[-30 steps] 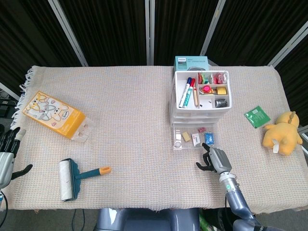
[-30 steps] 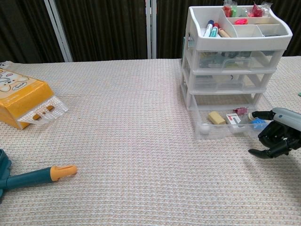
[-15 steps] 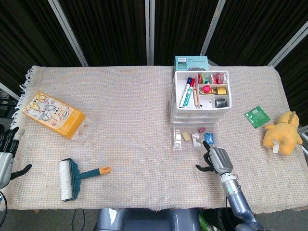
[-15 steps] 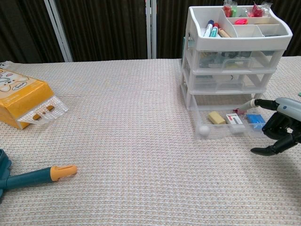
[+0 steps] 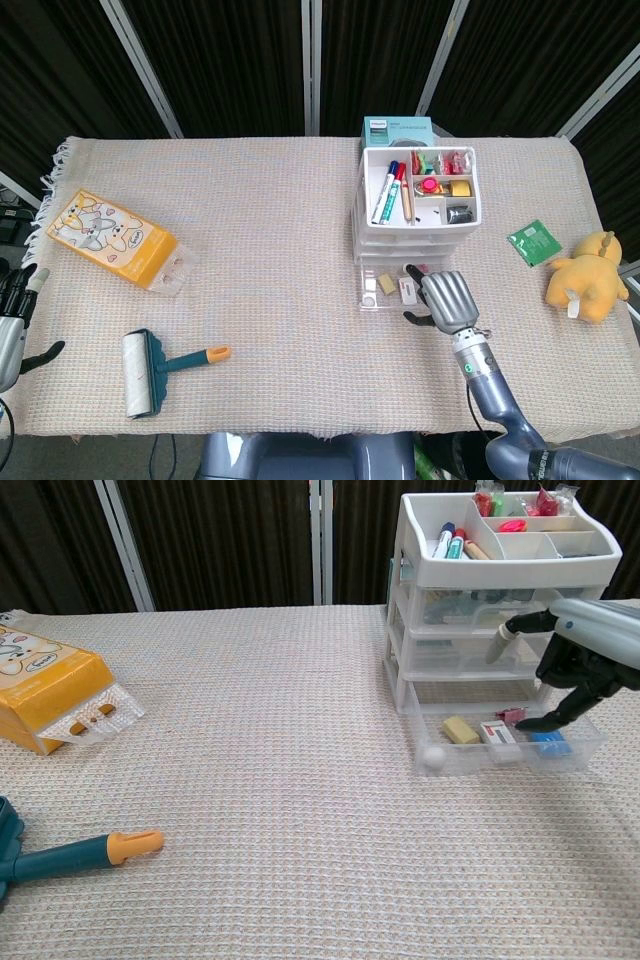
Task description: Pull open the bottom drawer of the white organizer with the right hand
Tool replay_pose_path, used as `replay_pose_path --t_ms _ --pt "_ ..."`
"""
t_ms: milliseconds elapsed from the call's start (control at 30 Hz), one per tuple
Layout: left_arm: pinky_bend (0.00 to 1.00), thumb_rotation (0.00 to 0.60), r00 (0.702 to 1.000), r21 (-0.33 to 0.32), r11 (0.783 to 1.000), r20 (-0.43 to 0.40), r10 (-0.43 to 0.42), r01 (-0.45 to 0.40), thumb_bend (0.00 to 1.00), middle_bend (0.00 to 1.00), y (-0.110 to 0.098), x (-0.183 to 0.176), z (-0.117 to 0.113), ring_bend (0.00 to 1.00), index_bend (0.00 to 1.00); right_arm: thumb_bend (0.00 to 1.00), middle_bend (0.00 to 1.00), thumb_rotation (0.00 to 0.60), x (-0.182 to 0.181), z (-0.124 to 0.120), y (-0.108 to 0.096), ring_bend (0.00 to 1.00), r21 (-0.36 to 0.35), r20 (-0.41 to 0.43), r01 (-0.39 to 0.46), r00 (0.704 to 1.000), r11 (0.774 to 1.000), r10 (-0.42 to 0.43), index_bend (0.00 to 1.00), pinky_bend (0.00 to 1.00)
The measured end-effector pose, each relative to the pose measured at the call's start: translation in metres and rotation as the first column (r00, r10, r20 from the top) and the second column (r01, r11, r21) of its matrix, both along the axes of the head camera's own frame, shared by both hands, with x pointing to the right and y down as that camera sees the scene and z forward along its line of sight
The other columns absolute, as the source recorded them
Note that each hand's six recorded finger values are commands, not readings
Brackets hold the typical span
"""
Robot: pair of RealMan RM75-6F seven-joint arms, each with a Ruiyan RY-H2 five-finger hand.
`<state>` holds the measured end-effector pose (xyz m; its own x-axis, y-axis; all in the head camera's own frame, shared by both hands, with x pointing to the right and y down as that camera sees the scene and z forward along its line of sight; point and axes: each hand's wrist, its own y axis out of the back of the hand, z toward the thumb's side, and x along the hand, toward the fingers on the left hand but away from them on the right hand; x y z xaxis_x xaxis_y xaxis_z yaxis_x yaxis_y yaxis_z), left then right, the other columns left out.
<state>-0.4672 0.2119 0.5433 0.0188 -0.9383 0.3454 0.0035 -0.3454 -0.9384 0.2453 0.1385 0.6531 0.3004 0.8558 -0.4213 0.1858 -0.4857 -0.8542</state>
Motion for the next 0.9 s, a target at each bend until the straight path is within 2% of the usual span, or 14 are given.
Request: replay_pose_path --t_ms 200,467,900 --pt "0.00 0.600 1.000 -0.001 1.000 0.001 -0.004 0.004 0.12 0.00 -0.001 -0.001 0.000 0.00 0.00 0.01 1.00 0.600 -0.011 0.008 -0.012 0.99 0.037 -0.096 0.090 0.992 0.995 -0.086 0.37 0.74" --pt "0.00 0.600 1.000 -0.011 1.000 0.004 -0.007 0.007 0.12 0.00 -0.002 -0.002 0.003 0.00 0.00 0.00 1.00 0.600 -0.025 0.030 -0.015 0.99 0.007 -0.205 0.160 0.966 0.987 -0.155 0.36 0.74" --pt "0.00 0.600 1.000 -0.025 1.000 0.007 -0.011 0.011 0.13 0.00 -0.004 -0.003 0.007 0.00 0.00 0.00 1.00 0.600 -0.034 0.050 -0.024 0.99 -0.004 -0.234 0.165 0.959 0.986 -0.161 0.36 0.74"
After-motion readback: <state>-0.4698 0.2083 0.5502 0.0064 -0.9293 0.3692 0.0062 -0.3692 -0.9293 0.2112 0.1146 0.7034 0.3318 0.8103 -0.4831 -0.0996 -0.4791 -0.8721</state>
